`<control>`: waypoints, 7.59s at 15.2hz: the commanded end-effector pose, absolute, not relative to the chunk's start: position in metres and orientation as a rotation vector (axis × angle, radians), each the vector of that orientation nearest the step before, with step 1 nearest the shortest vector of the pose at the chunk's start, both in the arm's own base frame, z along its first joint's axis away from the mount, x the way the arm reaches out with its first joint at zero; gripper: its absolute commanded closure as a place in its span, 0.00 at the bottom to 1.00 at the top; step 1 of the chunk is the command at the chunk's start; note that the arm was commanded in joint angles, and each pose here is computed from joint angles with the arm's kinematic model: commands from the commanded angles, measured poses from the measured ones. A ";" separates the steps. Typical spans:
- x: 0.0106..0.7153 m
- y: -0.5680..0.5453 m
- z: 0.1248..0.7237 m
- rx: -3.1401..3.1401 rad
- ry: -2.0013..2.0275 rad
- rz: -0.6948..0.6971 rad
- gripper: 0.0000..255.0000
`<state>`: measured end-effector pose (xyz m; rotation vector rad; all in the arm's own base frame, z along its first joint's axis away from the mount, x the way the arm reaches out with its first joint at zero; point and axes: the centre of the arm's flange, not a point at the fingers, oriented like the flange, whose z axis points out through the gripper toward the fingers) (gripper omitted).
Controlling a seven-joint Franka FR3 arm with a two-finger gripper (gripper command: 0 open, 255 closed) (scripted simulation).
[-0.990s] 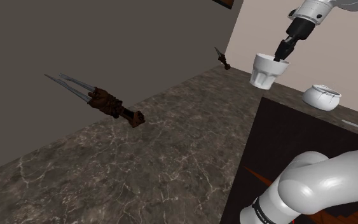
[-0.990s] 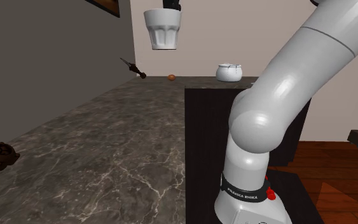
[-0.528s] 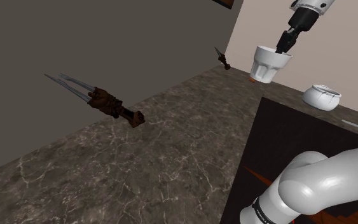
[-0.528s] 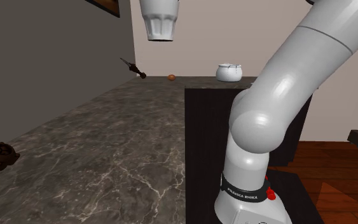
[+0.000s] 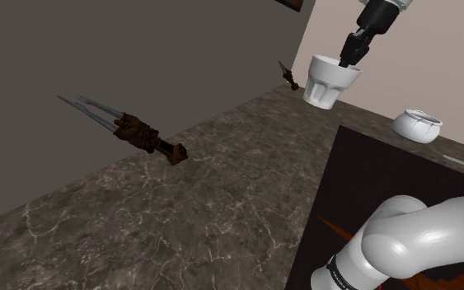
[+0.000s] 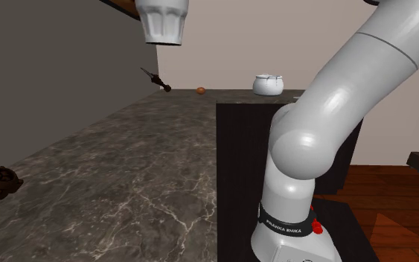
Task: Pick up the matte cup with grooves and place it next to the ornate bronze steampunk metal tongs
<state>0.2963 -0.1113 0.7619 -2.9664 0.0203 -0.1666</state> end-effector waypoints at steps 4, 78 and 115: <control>0.306 -0.045 0.760 -2.967 0.023 -0.167 1.00; 0.391 0.428 0.560 -2.967 0.023 -0.167 1.00; 0.388 0.424 0.474 -2.967 0.023 -0.167 0.00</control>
